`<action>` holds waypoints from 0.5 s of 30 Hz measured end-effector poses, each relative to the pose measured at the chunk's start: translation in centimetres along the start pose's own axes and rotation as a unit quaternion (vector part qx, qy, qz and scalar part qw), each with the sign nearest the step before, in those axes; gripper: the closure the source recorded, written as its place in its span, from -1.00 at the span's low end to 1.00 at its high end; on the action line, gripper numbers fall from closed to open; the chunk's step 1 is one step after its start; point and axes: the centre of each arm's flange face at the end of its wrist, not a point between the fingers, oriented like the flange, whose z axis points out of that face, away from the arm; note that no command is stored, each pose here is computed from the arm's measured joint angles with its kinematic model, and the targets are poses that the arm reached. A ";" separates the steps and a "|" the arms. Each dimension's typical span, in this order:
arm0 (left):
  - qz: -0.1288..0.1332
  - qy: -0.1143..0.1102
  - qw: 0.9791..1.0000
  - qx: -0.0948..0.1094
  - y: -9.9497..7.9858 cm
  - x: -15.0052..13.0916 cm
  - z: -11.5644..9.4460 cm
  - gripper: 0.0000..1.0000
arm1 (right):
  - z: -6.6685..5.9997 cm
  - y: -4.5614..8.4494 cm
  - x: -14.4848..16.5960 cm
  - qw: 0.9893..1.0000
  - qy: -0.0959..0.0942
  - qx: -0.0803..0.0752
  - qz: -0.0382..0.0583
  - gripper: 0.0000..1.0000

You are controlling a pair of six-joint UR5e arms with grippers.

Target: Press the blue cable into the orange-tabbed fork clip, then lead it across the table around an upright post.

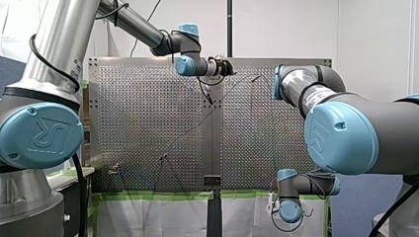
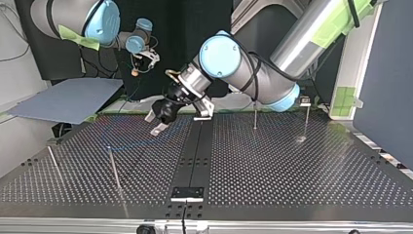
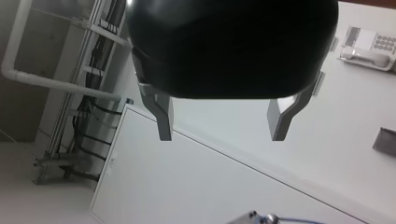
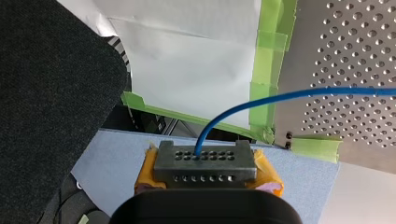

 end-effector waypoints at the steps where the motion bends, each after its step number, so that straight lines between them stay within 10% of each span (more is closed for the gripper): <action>1: -0.001 0.000 1.000 0.002 -0.2 -0.2 0.1 -1.00 | 0.0 0.0 0.0 1.000 0.000 0.000 0.000 1.00; 15: 0.011 0.037 0.999 0.004 0.0 0.4 3.3 -1.00 | 0.7 0.1 0.3 1.000 0.006 0.000 0.012 1.00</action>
